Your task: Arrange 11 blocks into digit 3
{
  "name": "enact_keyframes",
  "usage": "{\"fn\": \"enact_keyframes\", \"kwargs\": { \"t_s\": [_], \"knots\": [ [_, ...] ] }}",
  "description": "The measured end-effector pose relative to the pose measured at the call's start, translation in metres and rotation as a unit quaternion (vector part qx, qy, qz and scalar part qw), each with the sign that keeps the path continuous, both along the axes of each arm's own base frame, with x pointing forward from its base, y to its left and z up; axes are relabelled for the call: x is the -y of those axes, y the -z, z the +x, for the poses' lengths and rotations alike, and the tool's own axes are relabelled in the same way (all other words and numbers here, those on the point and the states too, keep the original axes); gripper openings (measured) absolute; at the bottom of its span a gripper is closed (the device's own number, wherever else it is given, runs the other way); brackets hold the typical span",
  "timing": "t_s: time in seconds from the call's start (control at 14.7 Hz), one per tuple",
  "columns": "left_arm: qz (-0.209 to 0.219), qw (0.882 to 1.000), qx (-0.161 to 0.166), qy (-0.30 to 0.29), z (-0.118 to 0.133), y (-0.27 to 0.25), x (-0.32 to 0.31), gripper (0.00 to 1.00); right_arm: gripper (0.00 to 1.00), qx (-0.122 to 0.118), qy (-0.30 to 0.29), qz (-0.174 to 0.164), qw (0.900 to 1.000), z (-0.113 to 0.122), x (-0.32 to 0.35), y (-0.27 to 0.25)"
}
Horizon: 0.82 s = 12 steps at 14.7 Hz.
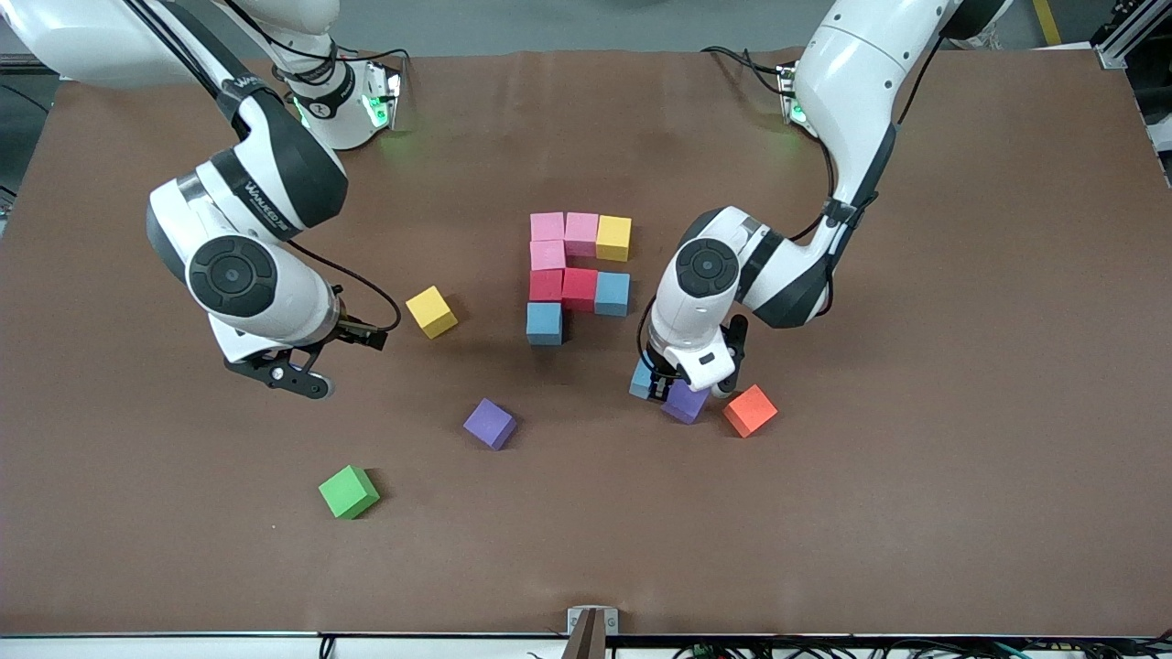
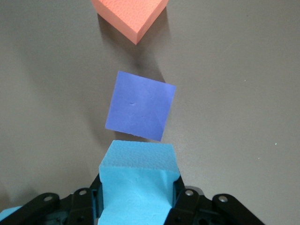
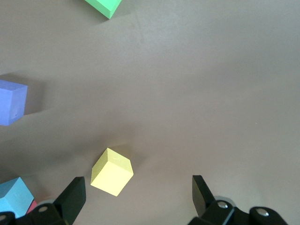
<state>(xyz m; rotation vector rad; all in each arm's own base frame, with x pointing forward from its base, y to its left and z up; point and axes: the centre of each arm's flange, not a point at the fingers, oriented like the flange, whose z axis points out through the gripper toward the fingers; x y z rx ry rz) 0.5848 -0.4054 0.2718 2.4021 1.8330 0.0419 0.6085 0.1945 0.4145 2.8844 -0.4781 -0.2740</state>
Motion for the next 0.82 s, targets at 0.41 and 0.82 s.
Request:
{"fn": "enact_keyframes", "kwargs": {
  "t_s": [0.41,0.82],
  "knots": [
    [-0.004,0.999,-0.004,-0.047,0.000,0.000,0.000,0.56,1.00,0.005,-0.017,0.007,1.000,0.014,0.023,0.010],
    [-0.011,0.994,-0.010,-0.112,-0.005,0.001,0.006,0.56,1.00,-0.007,-0.005,0.017,1.000,0.033,0.059,0.042]
  ]
}}
